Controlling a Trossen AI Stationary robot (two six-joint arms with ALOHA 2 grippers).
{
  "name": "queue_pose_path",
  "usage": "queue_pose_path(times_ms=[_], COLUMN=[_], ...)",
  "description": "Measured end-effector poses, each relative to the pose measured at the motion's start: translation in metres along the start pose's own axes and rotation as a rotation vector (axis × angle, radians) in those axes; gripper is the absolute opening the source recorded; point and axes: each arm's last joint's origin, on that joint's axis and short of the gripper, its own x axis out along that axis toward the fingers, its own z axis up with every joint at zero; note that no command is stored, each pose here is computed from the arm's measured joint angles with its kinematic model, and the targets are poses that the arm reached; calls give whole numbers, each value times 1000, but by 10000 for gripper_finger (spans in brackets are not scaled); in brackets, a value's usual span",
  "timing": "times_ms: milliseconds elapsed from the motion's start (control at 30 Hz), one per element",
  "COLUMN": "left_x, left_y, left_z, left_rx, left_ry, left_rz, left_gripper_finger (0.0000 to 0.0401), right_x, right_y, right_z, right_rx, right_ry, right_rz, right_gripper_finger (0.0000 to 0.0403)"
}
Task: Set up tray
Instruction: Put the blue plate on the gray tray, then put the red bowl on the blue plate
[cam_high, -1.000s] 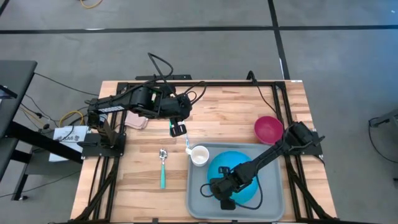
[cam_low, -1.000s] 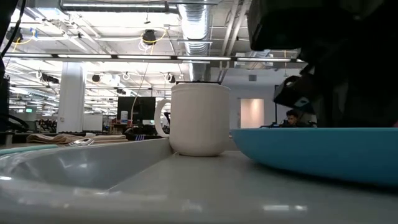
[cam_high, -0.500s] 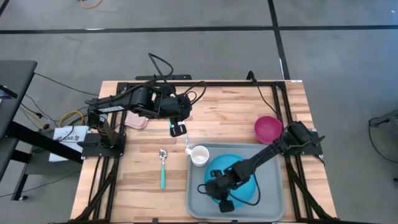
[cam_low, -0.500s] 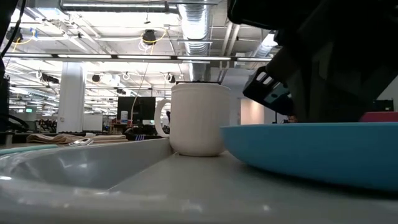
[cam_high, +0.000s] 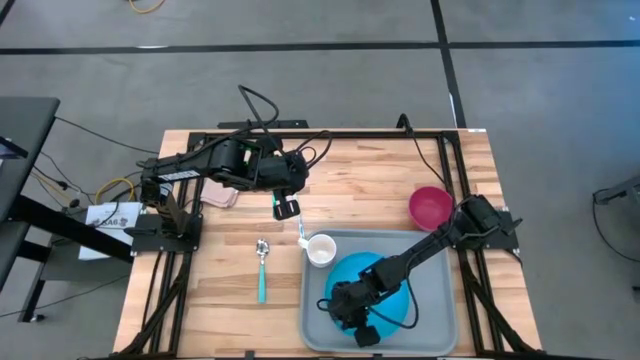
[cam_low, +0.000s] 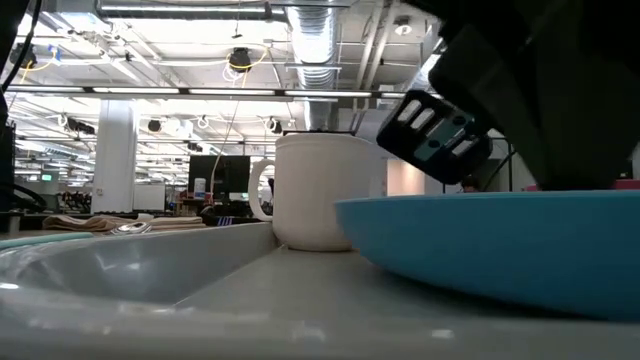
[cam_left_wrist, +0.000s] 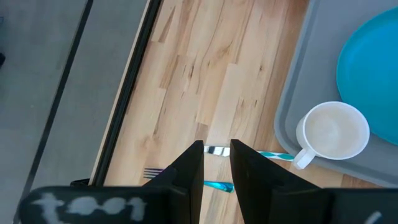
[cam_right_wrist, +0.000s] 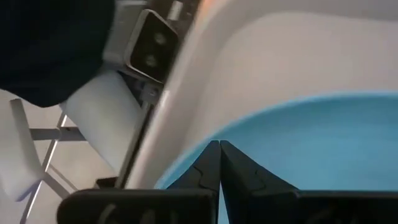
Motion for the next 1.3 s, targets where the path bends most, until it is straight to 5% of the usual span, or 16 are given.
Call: queue_pose_path(times_ms=[167, 400, 767, 1033, 1300], left_x=[0, 0, 0, 0, 0], left_y=[0, 0, 0, 0, 0], left_z=[0, 0, 0, 0, 0], left_rx=[0, 0, 0, 0, 0], left_ry=[0, 0, 1, 2, 2], left_rz=[0, -1, -3, -11, -11], left_gripper_finger=[67, 67, 67, 67, 67], right_x=[-24, -93, -185, -213, -200], right_y=[5, 23, 32, 25, 3], right_z=[0, -7, -48, -78, -93], right_rx=[33, 145, 401, 562, 504], right_ry=[36, 63, 236, 426, 517], right_rz=[-34, -233, -499, -851, -848], right_gripper_finger=[0, 5, 72, 115, 162])
